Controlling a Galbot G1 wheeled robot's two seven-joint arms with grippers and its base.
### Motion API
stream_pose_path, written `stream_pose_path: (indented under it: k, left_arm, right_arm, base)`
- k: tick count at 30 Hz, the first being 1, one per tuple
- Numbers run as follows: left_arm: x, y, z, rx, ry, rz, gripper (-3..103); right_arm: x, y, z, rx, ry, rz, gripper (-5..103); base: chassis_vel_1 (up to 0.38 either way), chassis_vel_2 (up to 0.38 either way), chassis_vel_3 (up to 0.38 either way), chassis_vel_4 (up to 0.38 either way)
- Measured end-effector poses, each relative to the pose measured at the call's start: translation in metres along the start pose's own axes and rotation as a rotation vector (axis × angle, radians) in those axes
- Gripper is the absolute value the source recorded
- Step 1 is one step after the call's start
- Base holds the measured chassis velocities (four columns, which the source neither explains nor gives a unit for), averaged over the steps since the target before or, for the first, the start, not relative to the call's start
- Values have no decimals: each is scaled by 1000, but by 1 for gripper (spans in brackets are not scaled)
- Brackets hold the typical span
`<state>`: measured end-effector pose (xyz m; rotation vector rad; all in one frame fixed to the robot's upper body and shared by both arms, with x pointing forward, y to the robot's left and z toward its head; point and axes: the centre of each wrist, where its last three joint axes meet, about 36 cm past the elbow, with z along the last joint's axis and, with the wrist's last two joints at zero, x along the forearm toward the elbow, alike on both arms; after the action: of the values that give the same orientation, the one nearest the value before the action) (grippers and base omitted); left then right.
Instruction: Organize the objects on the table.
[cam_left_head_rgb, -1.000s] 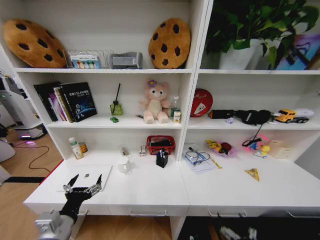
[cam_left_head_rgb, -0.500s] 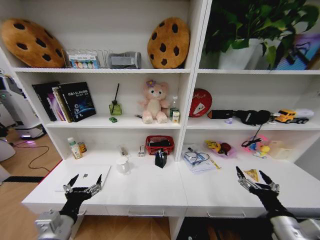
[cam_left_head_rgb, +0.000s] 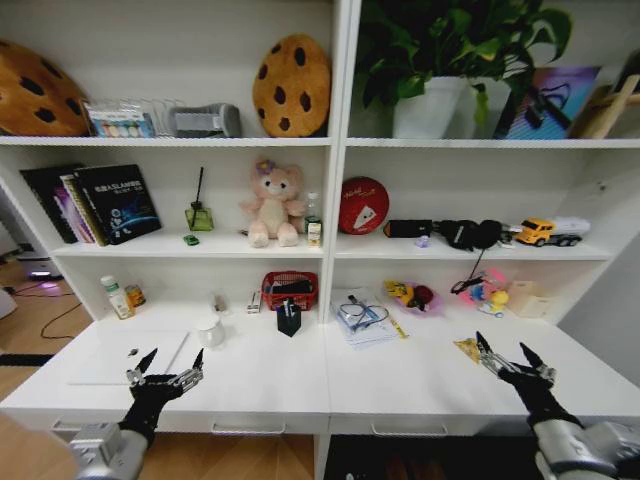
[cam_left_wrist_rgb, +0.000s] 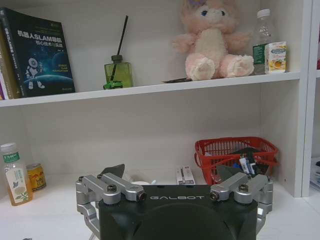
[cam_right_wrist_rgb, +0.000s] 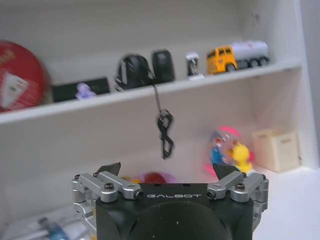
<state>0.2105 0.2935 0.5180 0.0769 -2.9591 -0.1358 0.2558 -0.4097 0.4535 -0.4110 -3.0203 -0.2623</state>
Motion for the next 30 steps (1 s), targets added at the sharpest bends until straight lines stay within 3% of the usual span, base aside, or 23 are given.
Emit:
stream_pose_path:
  k: [5,11,17,22,27,30]
  left_arm:
    - [0,0,0,0,0,0,100]
    - [0,0,0,0,0,-1,100]
    - [0,0,0,0,0,0,100]
    - [0,0,0,0,0,0,100]
    - [0,0,0,0,0,0,100]
    - [0,0,0,0,0,0,100]
  right_arm:
    - [-77,-40,3,97,94,90,100]
    - [-128,-62,7,143,167,103,100]
    - [-135,-78,35,178,233,116,100]
    - [-142,-83,53,199,256,107,101]
    - [-153,-72,67,211,251,57,84]
    - [-158,-64,70,224,241,35,88]
  base:
    - [15,3,0,-11]
    - [39,70,-20,-41]
    - [0,0,0,0]
    - [0,0,0,0]
    - [0,0,0,0]
    - [0,0,0,0]
